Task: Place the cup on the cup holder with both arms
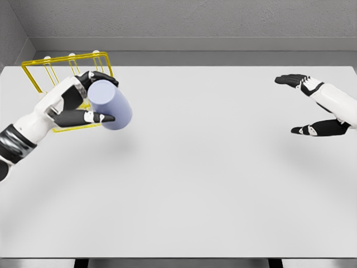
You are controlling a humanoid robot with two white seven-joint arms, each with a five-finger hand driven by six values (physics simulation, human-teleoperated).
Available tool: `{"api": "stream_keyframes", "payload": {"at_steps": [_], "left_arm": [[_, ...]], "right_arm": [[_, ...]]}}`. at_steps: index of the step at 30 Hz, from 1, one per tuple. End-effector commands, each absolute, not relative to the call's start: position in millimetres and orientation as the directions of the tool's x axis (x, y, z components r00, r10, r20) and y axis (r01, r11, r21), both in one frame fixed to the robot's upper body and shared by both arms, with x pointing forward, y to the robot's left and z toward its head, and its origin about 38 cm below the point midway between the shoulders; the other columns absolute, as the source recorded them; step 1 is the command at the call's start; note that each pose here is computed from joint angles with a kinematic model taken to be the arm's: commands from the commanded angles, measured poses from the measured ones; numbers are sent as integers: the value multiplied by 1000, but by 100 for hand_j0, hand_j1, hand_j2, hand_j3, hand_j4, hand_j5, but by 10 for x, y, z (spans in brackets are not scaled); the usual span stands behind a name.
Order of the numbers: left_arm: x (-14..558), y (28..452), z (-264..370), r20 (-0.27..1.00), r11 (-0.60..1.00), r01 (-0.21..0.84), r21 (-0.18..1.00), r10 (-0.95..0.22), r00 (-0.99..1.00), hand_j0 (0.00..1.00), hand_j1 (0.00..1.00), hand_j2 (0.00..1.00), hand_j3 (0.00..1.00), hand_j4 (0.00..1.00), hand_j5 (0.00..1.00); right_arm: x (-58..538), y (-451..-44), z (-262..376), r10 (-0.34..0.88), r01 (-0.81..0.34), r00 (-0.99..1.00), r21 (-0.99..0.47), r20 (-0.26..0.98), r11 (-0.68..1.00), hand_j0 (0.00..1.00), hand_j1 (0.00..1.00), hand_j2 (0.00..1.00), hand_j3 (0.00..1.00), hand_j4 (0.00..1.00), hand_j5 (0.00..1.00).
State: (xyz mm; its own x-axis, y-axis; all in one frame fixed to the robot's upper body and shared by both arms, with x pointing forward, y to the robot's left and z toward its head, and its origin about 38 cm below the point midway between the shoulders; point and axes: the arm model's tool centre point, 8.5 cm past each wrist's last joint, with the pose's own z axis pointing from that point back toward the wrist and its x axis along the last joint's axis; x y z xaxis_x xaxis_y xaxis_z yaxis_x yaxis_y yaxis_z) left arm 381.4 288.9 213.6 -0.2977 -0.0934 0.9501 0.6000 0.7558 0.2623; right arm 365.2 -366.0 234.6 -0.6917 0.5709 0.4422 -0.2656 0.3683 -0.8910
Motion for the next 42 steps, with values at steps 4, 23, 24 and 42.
{"api": "stream_keyframes", "payload": {"at_steps": [4,23,24,42], "left_arm": [[3839,3030,2259,942,771,572,280,-105,-320,61,61,61,61,61,61],[3968,3422,2365,937,823,488,290,-140,-320,62,62,62,62,62,62],[3976,3430,2361,937,825,485,289,-141,-319,62,62,62,62,62,62],[4148,3350,2339,941,843,472,259,-109,-320,63,63,63,63,63,63]], "right_arm": [[3651,-3661,2356,567,-266,-692,-888,447,375,100,100,100,100,100,100],[3651,-3642,2348,562,-266,-693,-885,451,382,100,100,100,100,100,100],[3651,-3639,2345,561,-268,-694,-885,452,381,100,100,100,100,100,100],[3649,-3643,2343,562,-268,-693,-885,452,382,100,100,100,100,100,100]]}}
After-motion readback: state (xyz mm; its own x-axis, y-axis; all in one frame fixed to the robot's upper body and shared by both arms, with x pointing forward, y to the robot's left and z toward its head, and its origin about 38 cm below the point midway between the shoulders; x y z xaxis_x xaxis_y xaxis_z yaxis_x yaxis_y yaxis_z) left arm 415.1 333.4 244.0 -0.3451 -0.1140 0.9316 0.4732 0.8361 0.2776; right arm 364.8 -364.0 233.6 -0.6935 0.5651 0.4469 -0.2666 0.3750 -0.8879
